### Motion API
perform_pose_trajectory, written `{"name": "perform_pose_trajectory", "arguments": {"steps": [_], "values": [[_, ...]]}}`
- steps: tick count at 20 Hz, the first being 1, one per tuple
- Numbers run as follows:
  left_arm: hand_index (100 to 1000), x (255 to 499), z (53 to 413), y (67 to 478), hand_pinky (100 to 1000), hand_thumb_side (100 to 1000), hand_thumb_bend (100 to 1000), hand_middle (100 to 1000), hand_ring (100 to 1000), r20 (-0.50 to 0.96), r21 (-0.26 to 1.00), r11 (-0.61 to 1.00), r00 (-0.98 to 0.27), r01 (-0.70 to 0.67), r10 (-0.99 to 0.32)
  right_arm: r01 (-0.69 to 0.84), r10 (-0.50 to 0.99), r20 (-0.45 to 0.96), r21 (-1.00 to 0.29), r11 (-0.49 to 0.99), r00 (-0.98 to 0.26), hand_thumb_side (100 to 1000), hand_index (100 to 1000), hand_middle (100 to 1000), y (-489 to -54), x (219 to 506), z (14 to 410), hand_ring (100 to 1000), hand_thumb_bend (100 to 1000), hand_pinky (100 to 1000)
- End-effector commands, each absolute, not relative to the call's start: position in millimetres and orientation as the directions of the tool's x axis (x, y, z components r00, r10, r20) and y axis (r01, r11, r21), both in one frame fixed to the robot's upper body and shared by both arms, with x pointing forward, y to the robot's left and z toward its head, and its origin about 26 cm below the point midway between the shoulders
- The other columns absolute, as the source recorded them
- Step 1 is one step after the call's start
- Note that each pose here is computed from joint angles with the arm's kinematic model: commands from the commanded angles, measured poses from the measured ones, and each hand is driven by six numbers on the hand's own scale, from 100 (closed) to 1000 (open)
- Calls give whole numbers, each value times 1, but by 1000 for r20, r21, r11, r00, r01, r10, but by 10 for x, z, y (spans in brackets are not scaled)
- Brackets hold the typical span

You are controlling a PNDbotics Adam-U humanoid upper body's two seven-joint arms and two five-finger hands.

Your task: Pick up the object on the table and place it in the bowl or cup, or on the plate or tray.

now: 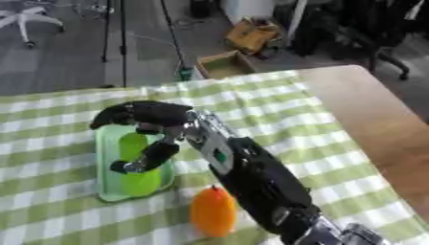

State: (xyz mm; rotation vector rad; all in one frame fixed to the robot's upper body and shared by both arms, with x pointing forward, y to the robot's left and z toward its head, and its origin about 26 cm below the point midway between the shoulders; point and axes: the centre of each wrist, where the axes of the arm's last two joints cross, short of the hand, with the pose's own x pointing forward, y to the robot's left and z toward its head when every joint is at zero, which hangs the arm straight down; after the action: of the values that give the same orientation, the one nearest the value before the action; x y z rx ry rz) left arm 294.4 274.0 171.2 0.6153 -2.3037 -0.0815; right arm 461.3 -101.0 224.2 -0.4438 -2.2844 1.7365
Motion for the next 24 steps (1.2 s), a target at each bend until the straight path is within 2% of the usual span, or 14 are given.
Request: {"name": "perform_pose_trajectory", "arguments": {"steps": [1, 6, 9, 10, 11, 16, 24], "values": [[862, 2925, 1800, 2747, 806, 976, 375, 767, 706, 618, 234, 879, -634, -416, -465, 206, 394, -40, -899, 387, -918, 356, 940, 878, -1080, 4526, 2624, 857, 457, 932], [862, 2923, 1799, 2761, 805, 976, 376, 767, 706, 618, 232, 875, -630, -424, -470, 316, 425, -21, -704, 637, -905, 304, 925, 857, -1252, 4295, 2987, 836, 442, 898], [862, 2922, 1800, 2768, 806, 975, 378, 768, 707, 617, 232, 872, -628, -430, -474, 344, 435, -19, -643, 684, -900, 294, 929, 860, -1433, 4151, 3105, 833, 429, 867], [862, 2921, 1800, 2773, 806, 975, 378, 768, 707, 617, 233, 871, -627, -433, -476, 342, 436, -10, -636, 692, -900, 295, 929, 861, -1499, 4120, 3117, 832, 424, 862], [862, 2919, 1799, 2780, 806, 976, 376, 770, 708, 617, 233, 869, -625, -436, -479, 337, 438, 4, -634, 696, -899, 321, 936, 871, -1572, 4098, 3122, 817, 357, 795], [863, 2912, 1792, 2810, 806, 977, 375, 773, 710, 617, 235, 859, -614, -454, -493, 313, 503, 158, -616, 723, -850, 373, 935, 858, -2254, 4092, 3043, 792, 279, 741], [863, 2911, 1786, 2807, 806, 974, 377, 773, 710, 619, 234, 858, -611, -458, -495, 270, 527, 267, -627, 731, -807, 412, 939, 851, -2642, 3969, 2906, 780, 239, 716]]}}
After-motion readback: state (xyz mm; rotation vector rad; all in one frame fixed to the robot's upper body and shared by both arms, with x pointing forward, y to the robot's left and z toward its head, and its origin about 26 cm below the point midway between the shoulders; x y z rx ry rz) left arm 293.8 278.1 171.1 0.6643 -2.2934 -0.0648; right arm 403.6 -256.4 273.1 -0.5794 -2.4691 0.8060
